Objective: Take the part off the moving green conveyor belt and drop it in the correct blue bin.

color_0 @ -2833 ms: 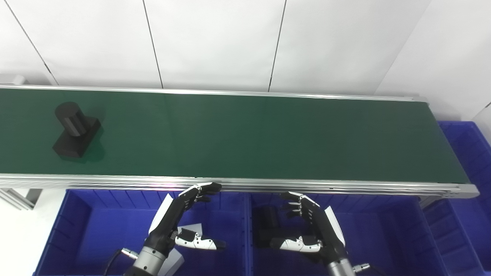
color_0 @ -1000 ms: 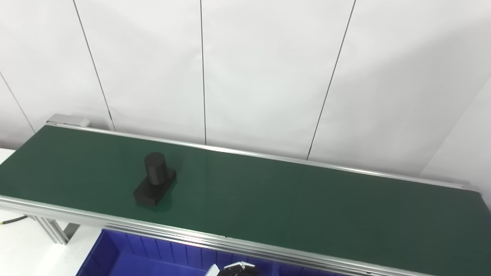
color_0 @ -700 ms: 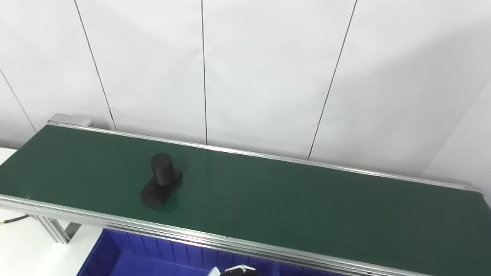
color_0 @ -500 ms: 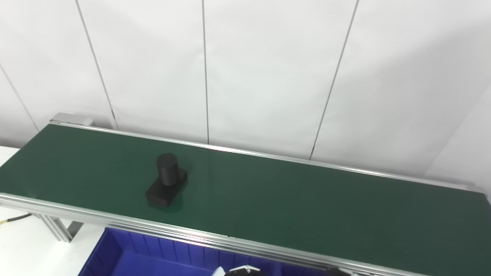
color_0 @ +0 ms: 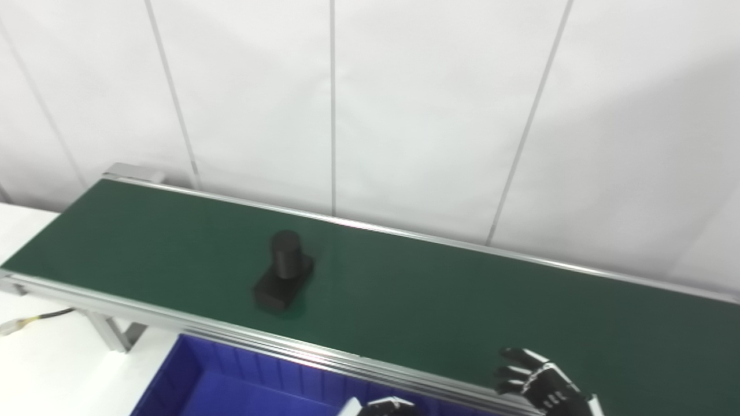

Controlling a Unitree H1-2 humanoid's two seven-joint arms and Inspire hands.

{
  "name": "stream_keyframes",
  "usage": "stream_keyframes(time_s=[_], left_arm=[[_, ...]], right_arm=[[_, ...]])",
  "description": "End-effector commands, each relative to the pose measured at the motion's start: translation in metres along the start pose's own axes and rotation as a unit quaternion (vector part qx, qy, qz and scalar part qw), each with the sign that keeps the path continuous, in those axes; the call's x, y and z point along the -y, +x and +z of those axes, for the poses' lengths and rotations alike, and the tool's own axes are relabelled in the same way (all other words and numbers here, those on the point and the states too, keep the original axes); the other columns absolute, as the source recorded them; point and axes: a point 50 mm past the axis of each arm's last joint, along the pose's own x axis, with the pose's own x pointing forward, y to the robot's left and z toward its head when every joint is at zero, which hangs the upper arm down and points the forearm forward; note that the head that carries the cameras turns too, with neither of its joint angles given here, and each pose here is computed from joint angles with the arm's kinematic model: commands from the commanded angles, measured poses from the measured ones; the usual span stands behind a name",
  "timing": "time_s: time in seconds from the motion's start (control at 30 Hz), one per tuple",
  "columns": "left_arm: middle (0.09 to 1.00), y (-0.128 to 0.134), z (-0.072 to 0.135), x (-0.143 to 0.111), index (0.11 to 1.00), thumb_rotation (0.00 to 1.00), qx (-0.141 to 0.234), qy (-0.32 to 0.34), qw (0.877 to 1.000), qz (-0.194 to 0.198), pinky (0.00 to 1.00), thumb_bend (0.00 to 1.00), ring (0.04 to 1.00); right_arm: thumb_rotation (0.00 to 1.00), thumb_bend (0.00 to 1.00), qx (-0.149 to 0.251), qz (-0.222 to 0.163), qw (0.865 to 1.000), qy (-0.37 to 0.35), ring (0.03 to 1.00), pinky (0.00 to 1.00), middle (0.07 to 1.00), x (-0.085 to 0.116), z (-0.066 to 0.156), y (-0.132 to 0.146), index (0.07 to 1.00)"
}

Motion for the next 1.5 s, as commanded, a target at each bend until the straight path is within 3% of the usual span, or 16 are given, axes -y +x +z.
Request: stream_keyframes(time_s=[0.0,0.5,1.03,1.47], left_arm=[[0.737,0.017,0.016,0.001,0.712,0.01,0.040,-0.010,0.999,0.012,0.64,1.00,0.716],[0.746,0.019,0.015,0.004,0.716,0.01,0.036,-0.008,0.999,0.008,0.65,1.00,0.727],[0.743,0.020,0.014,0.004,0.712,0.00,0.033,-0.013,0.999,0.009,0.65,1.00,0.727],[0.746,0.016,0.012,-0.003,0.712,0.01,0.034,-0.008,0.999,0.011,0.66,1.00,0.731]], right_arm=[[0.18,0.98,0.042,0.008,0.999,0.004,0.687,0.59,0.791,0.001,0.011,0.016,0.740],[0.14,0.93,0.029,-0.021,0.999,-0.005,0.701,0.58,0.799,0.017,-0.003,0.047,0.735],[0.09,0.93,0.019,-0.047,0.998,-0.022,0.699,0.59,0.781,0.043,-0.013,0.115,0.757],[0.06,0.96,0.006,-0.045,0.998,-0.038,0.677,0.56,0.776,0.030,-0.017,0.158,0.758]])
